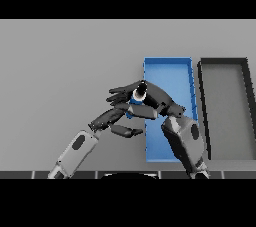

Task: Pick up the blue pipe and place it into the blue bin.

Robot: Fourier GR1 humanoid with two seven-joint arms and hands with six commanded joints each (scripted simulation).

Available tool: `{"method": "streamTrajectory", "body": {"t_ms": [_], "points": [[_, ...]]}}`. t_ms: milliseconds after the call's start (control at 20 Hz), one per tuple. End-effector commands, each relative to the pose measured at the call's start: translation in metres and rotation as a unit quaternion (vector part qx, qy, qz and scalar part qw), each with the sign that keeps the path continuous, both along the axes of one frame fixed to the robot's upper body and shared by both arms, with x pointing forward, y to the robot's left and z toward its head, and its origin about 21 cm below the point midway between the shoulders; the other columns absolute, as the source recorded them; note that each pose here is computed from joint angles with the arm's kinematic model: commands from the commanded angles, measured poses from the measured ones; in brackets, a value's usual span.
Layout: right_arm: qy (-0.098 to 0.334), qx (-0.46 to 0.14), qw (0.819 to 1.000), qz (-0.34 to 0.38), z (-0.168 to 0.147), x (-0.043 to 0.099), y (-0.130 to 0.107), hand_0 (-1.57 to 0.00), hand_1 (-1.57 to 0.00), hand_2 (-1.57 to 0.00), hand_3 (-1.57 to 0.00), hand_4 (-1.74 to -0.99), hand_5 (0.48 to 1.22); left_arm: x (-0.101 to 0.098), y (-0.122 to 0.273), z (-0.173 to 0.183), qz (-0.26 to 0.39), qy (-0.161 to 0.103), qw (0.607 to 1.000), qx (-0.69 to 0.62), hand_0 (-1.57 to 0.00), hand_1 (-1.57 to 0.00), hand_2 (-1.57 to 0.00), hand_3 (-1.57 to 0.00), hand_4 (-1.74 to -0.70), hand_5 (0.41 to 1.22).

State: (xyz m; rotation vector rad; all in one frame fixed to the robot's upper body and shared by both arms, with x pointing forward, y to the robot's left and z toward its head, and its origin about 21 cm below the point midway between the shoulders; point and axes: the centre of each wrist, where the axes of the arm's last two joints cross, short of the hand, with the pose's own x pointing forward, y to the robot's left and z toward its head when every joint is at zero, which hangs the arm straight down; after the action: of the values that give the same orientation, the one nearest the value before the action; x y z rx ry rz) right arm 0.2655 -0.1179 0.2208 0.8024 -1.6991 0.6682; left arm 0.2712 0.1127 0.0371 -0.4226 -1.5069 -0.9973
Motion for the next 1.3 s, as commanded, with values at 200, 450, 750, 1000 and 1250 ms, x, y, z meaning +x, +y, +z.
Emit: {"method": "streamTrajectory", "body": {"t_ms": [200,450,750,1000,1250], "points": [[-0.066,0.067,0.995,-0.033,0.074,0.007,-0.029,-1.57,-1.57,-1.57,-1.57,-1.72,1.127,-0.005,0.006,0.001,-0.005,-0.01,1.0,-0.001,0.0,0.0,0.0,0.0,-0.91,0.502],[-0.064,0.072,0.98,-0.174,0.105,0.037,-0.066,-1.57,-1.57,-1.57,-1.57,-1.734,1.127,-0.008,0.011,0.004,-0.009,-0.013,1.0,-0.01,0.0,0.0,0.0,0.0,-0.91,0.491],[0.038,0.04,0.95,-0.307,0.055,0.061,-0.126,-1.57,-1.57,-1.57,-1.57,-1.739,1.12,-0.003,0.01,0.007,-0.001,-0.003,1.0,-0.011,0.0,0.0,0.0,0.0,-0.9,0.489],[0.143,0.004,0.919,-0.366,-0.015,0.061,-0.147,-1.57,-1.57,-1.57,-1.57,-1.74,1.12,-0.003,0.012,0.005,0.003,0.001,1.0,-0.007,0.0,0.0,0.0,0.0,-0.89,0.474],[0.272,-0.039,0.882,-0.383,-0.079,0.039,-0.149,-1.57,-1.57,-1.57,-1.57,-1.741,1.122,-0.006,0.01,-0.001,-0.001,-0.002,1.0,-0.012,0.0,0.0,0.0,0.0,-0.88,0.463]]}}
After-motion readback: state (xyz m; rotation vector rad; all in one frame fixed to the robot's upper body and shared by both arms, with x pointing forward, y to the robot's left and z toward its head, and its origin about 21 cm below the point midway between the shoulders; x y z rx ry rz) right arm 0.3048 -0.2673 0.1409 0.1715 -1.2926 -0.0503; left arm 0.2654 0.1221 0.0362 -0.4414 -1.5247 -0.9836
